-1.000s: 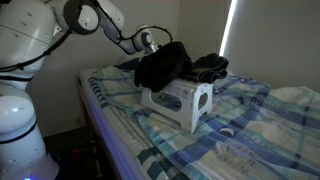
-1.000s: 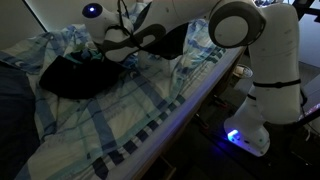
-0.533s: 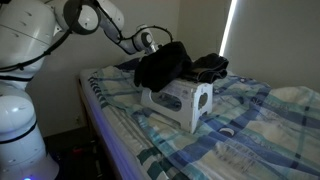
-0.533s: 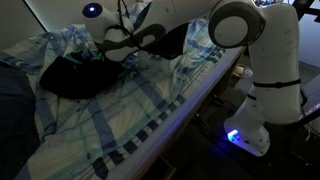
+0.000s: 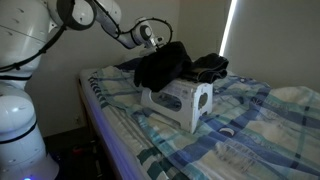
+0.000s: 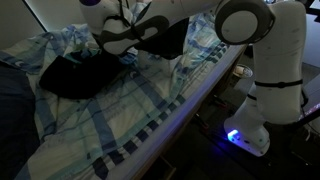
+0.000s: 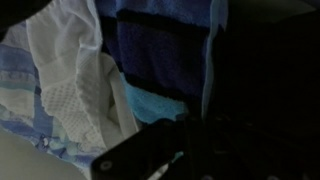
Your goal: Pick up the striped cloth from the left side of the bed and place it on the white stool
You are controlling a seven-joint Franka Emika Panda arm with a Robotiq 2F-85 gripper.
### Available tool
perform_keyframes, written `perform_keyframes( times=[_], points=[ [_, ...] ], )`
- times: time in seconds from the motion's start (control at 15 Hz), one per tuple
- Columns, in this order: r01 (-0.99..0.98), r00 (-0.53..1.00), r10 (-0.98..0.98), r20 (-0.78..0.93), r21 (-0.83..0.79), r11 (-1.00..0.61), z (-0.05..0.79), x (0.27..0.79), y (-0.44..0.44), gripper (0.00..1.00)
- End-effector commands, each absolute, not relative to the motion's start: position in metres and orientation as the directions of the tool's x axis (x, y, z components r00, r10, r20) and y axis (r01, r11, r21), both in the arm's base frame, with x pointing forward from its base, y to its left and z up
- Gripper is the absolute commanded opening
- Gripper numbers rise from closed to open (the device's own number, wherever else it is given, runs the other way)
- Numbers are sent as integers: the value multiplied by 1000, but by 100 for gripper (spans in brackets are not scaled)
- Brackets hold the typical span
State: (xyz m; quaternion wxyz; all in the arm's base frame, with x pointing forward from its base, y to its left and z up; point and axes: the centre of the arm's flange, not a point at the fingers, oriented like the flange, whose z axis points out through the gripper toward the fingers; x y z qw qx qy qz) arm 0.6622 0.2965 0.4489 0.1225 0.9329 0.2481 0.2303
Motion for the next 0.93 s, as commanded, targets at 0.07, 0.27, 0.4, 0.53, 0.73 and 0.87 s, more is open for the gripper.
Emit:
perform_keyframes(
  times=[0.07,0.27,0.4,0.53,0.73,0.87],
  points=[
    [352,779,486,396,365,-862,498,636,281,6],
    [355,778,489,393,367,-860,514,635,277,14],
    [371,782,505,366,378,-848,514,637,277,12],
    [384,782,523,339,399,-833,514,637,277,6],
    [390,782,541,309,435,-812,511,638,279,2],
    [402,799,538,270,425,-811,507,637,280,21]
  ],
)
